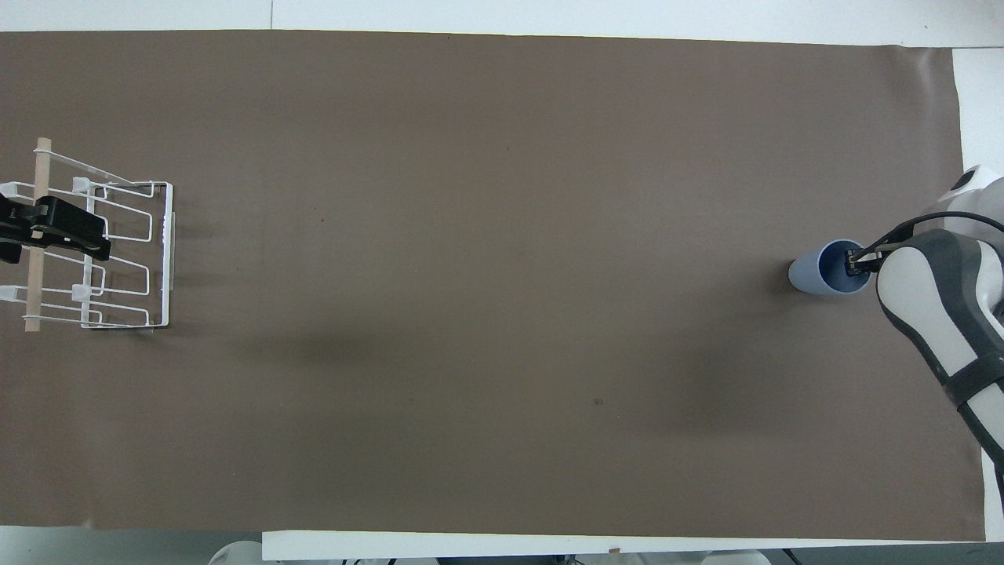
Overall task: Hang cup on cup holder
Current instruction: 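Reach the right gripper down and grasp the light blue cup, then lift the cup with the right gripper while the left gripper approaches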
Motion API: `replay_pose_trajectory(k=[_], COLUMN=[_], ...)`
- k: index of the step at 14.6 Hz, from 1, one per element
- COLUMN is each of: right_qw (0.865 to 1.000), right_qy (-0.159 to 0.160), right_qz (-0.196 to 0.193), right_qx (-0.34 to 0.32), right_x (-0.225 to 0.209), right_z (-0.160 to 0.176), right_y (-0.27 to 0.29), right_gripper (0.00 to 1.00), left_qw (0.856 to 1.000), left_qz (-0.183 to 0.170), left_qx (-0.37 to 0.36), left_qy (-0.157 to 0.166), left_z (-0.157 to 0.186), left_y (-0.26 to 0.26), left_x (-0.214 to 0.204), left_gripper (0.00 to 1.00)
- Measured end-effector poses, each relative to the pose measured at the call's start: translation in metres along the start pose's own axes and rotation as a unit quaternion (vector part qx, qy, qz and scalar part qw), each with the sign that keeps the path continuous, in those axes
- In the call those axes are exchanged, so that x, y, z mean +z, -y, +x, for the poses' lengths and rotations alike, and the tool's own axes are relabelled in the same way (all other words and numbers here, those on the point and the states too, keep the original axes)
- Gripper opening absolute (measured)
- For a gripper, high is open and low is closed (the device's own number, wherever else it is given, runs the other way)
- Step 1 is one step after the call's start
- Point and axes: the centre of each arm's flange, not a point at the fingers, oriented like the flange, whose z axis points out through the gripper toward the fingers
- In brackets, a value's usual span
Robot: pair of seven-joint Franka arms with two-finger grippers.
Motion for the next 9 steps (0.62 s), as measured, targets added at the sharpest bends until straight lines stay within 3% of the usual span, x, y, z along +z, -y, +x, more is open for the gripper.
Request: replay_pose_trajectory(k=[3, 5, 7, 9], right_qw=[1.000, 1.000, 0.997, 0.986], right_qy=[0.004, 0.022, 0.025, 0.018], right_qz=[0.001, 0.011, 0.077, 0.167], right_qx=[-0.008, -0.011, 0.000, 0.010], right_x=[-0.009, -0.034, -0.063, -0.086], right_z=[0.004, 0.008, 0.011, 0.010], right_y=[0.003, 0.004, 0.020, 0.050], right_gripper=[0.04, 0.04, 0.04, 0.04], left_qw=[0.995, 0.982, 0.956, 0.917], left_qz=[0.000, -0.005, -0.036, -0.071], left_qx=[-0.099, -0.190, -0.292, -0.392], left_qy=[-0.005, -0.008, -0.008, -0.007], left_z=[0.001, 0.000, -0.003, -0.005], left_y=[-0.006, -0.032, -0.074, -0.110], left_x=[-0.001, -0.001, -0.003, -0.008], left_gripper=[1.00, 1.00, 1.00, 1.00])
